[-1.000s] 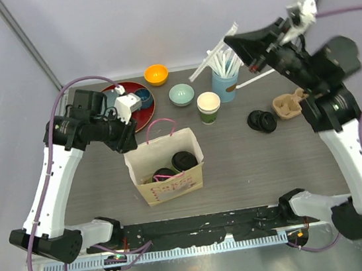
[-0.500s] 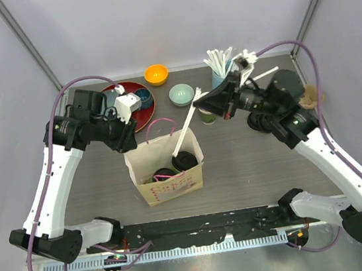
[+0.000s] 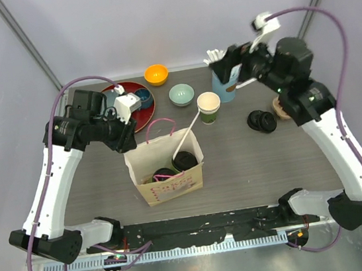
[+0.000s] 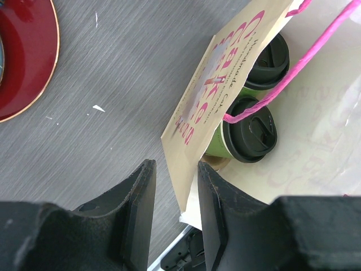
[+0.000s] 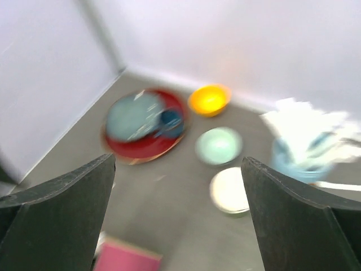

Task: Pack the takeout coffee

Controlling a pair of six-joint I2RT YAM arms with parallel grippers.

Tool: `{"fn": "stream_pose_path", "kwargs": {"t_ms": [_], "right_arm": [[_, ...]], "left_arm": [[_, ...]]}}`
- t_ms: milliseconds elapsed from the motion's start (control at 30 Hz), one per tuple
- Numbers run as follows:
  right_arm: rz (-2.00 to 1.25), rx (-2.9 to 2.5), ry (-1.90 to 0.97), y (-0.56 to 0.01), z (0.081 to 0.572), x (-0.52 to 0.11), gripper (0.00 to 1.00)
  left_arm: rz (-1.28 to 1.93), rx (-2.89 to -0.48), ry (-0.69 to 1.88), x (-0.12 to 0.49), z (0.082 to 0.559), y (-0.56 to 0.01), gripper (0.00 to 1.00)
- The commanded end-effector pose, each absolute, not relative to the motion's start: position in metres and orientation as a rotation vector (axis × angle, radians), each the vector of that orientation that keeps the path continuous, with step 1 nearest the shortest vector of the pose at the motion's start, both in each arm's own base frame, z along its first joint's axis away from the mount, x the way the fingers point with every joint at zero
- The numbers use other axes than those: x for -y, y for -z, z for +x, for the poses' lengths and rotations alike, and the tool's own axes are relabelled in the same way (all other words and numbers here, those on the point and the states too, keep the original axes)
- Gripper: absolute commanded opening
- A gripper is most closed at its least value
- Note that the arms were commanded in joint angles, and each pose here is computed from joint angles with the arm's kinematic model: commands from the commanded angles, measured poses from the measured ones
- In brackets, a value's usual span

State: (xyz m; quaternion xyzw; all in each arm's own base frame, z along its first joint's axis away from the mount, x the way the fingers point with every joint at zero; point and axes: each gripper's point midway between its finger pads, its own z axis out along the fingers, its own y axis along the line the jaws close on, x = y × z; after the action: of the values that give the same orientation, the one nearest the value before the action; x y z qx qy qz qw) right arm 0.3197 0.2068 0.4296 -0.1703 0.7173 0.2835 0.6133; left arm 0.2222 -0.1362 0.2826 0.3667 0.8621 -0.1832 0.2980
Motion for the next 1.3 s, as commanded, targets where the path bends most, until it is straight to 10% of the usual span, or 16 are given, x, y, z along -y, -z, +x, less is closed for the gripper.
{"fn": "stream_pose_path", "kwargs": {"t_ms": [0, 367, 633, 1267], "right_arm": [[0.044, -1.666, -0.269, -0.446, 0.386, -0.082, 0.98], [0.814, -2.009, 0.241, -0.254, 0.558, 0.11, 0.97], [0.675, -2.197, 0.258, -0.15, 0.608, 0.093, 0.76], [0.136, -2.355, 0.478, -0.053, 0.638, 0.021, 0.86]], "left_arm": [[0.97, -2.261, 0.476, 0.137, 0.225, -0.288, 0.39], [0.961, -2.277, 0.445, 0.133, 0.228, -0.286, 0.39], [0.962, -2.299, 0.439, 0.133, 0.232, -0.281, 0.39], [0.965, -2.32, 0.436, 0.133, 0.232, -0.28, 0.38]]}}
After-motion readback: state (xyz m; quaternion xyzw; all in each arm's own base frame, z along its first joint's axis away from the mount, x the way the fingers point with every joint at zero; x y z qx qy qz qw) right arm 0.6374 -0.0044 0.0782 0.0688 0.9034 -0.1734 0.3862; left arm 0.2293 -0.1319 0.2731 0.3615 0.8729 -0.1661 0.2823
